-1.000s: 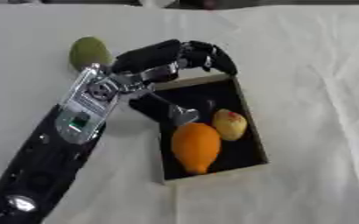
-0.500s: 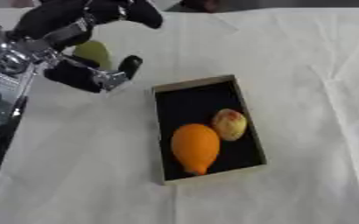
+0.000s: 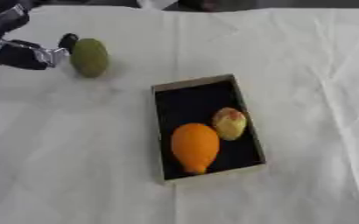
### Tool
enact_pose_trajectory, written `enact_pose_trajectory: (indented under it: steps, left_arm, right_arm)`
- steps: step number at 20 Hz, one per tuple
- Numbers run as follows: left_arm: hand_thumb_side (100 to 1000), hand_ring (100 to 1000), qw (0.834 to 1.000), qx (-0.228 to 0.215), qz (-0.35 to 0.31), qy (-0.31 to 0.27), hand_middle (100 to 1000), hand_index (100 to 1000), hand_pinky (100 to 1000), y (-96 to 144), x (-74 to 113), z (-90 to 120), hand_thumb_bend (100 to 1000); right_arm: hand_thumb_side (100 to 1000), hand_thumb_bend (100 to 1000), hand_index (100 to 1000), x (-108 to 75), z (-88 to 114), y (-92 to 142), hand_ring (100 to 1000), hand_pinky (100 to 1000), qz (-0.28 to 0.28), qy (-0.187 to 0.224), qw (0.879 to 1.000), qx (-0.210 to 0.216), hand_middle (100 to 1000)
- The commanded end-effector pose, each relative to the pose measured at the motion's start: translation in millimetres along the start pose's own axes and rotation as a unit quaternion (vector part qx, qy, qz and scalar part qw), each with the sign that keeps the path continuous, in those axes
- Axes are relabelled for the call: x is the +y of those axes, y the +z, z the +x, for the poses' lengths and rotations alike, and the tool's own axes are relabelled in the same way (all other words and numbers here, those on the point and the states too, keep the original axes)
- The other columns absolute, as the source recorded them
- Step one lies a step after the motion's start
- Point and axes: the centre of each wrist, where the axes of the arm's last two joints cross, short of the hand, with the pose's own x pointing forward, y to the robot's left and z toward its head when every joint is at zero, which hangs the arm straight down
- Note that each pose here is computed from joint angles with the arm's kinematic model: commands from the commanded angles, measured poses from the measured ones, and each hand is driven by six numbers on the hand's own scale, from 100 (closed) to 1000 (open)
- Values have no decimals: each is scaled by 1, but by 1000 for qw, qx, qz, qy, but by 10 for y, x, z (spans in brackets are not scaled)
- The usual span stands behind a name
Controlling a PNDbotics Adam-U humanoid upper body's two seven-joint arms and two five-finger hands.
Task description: Pick up objects on the table and place them in the box.
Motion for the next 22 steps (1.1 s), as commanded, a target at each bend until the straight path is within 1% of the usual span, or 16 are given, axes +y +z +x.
enact_pose_trajectory:
  steps: [1,6,10,15,17,20,21,22]
  left_arm:
    - [246,871,999,34,-35,-22,832,915,856,87,97,-226,100]
    - [244,885,994,56,-84,-31,846,920,870,32,25,-425,100]
    - [238,891,991,75,-102,-37,854,927,876,-6,-34,-523,100]
    - [195,903,987,113,-105,-54,864,934,893,-67,-66,-588,100]
    - [192,905,984,124,-108,-65,862,936,897,-90,-80,-604,126]
    - [188,912,982,134,-113,-75,866,945,901,-128,-111,-614,122]
    - [214,913,981,136,-116,-77,866,947,901,-139,-123,-616,101]
    - [249,914,980,137,-119,-78,868,949,902,-148,-136,-618,100]
  right_arm:
    - [470,100,771,-81,80,-50,938,909,4,20,1000,-13,595]
    - [470,100,771,-73,80,-54,938,909,5,18,1000,-14,595]
    - [470,100,770,-71,81,-57,938,909,6,17,1000,-15,594]
    - [470,100,769,-62,86,-71,939,909,8,15,1000,-18,593]
    - [470,100,769,-60,87,-74,939,909,8,15,1000,-18,593]
    - [470,100,768,-55,89,-81,940,909,10,14,1000,-19,592]
    - [470,100,768,-54,89,-82,940,909,10,13,1000,-18,591]
    - [470,100,768,-52,90,-83,940,909,11,13,1000,-18,591]
